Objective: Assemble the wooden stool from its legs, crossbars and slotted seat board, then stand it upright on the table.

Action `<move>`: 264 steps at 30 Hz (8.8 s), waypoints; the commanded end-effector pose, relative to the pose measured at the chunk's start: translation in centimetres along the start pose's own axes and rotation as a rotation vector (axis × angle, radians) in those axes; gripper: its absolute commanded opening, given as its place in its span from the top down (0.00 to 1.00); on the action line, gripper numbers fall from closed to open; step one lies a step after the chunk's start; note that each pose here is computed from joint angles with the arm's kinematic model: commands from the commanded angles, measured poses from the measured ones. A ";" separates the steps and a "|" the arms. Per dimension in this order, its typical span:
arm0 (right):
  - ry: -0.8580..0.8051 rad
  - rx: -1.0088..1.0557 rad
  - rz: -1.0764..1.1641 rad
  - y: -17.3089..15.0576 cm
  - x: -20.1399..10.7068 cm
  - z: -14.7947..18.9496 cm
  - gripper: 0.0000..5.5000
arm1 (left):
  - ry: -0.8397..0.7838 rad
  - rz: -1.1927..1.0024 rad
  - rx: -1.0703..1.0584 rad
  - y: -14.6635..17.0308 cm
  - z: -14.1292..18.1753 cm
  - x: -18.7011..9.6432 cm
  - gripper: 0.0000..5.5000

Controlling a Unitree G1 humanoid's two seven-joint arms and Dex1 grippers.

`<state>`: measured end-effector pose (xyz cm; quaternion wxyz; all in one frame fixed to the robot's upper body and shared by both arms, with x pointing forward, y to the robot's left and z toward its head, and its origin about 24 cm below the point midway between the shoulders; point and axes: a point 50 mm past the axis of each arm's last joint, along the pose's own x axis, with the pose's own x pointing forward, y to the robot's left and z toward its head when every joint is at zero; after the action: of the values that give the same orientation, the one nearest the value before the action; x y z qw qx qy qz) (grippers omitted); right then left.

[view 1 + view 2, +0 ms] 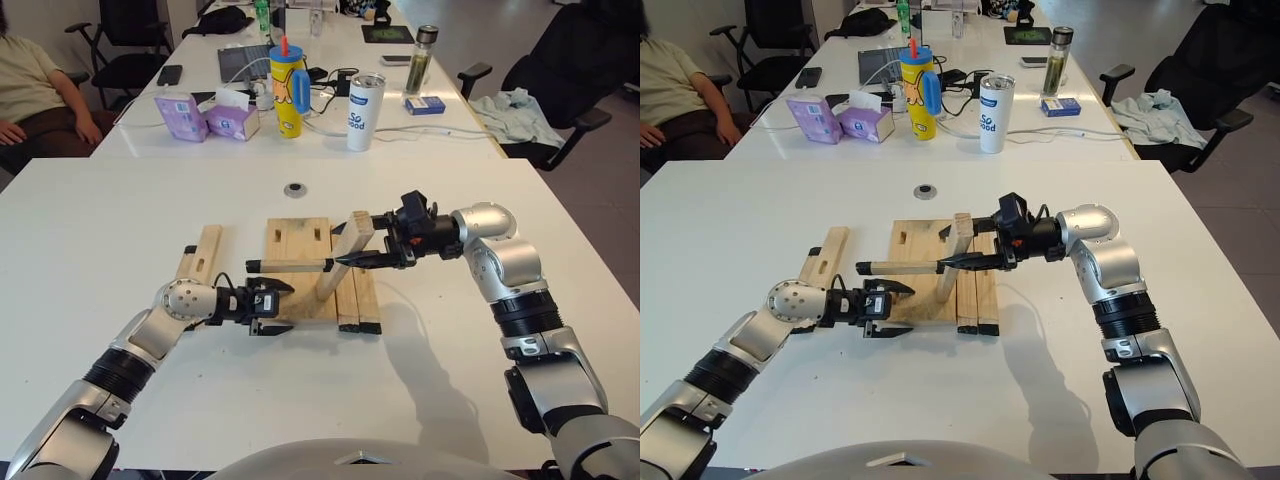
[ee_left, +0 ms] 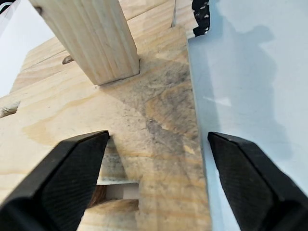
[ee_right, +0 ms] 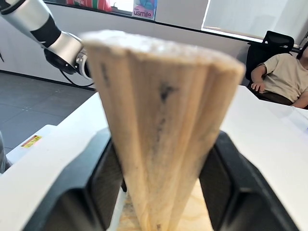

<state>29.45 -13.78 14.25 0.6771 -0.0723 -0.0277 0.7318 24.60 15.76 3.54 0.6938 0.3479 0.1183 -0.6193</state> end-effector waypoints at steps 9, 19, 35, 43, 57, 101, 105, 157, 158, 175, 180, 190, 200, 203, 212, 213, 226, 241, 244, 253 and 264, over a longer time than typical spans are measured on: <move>0.181 -0.073 -0.161 -0.7 -1.0 -0.8 0.45 | 0.256 -0.082 -0.337 -6.9 -5.7 2.2 0.31; 0.557 -0.036 -0.436 1.6 -9.0 -3.9 0.45 | 0.372 0.023 -0.418 -7.3 -8.3 0.6 0.31; 0.108 0.774 -1.023 7.5 3.4 -5.8 0.45 | 0.376 0.051 -0.418 -7.3 -8.6 -1.1 0.31; 0.217 0.919 -1.011 8.1 4.9 -6.3 0.45 | 0.335 0.050 -0.402 -6.9 -7.6 -0.3 0.31; 0.513 0.875 -1.061 8.3 3.8 -8.5 0.45 | 0.302 0.036 -0.402 -7.5 -6.5 1.2 0.31; -0.085 0.567 -1.331 0.8 1.9 -3.7 0.62 | 0.115 0.251 -0.166 -1.8 -2.3 1.1 0.31; -0.194 0.538 -1.326 0.3 0.2 -3.0 0.62 | 0.026 0.312 -0.128 -0.9 -1.0 0.2 0.31; -0.342 0.594 0.056 7.7 0.3 4.8 0.62 | -1.092 -0.070 -0.758 5.2 14.8 -13.8 0.42; -0.344 0.594 0.057 7.6 0.3 4.8 0.62 | -1.086 -0.070 -0.761 5.1 14.7 -13.7 0.46; -0.314 0.675 -0.061 7.6 0.0 2.7 0.37 | -0.963 0.018 -0.810 4.2 11.8 -15.1 0.62; -0.233 0.765 -0.194 9.2 1.6 -1.7 0.37 | -0.768 0.094 -0.835 2.6 9.2 -17.8 0.62; -0.197 0.892 -0.526 7.0 9.5 -6.8 0.37 | -0.582 0.367 -0.808 4.1 3.9 -22.6 0.62; -0.061 0.824 -0.760 4.4 7.4 -8.4 0.37 | -0.692 0.449 -0.708 5.5 4.7 -21.6 0.62; -0.031 0.783 -0.733 4.3 7.2 -8.1 0.37 | -0.717 0.459 -0.693 5.5 5.2 -20.5 0.62; 0.101 0.726 -0.640 6.6 7.4 -9.5 0.37 | -0.773 0.399 -0.694 5.6 5.2 -16.9 0.62; 0.112 0.718 -0.626 6.8 7.6 -9.6 0.37 | -0.760 0.393 -0.697 5.6 4.9 -16.5 0.62; 0.159 0.681 -0.552 6.7 8.6 -10.4 0.37 | -0.716 0.322 -0.700 5.4 3.1 -13.4 0.62; 0.352 0.595 -0.589 7.4 7.8 -12.7 0.37 | -0.276 0.193 -0.444 3.0 2.3 -11.5 0.62; 0.358 0.598 -0.589 7.5 7.8 -12.9 0.37 | -0.270 0.190 -0.437 3.1 2.3 -11.5 0.62; 0.383 0.610 -0.583 7.6 7.9 -13.1 0.37 | -0.329 0.168 -0.385 6.6 6.4 -14.5 0.62; 0.347 0.666 -0.605 7.5 8.7 -12.9 0.37 | -0.186 0.138 -0.318 9.2 6.4 -15.3 0.62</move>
<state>24.89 -5.54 3.38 0.8540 0.0324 0.2037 0.4776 28.11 23.05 19.92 0.7883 0.1587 0.1167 -0.5829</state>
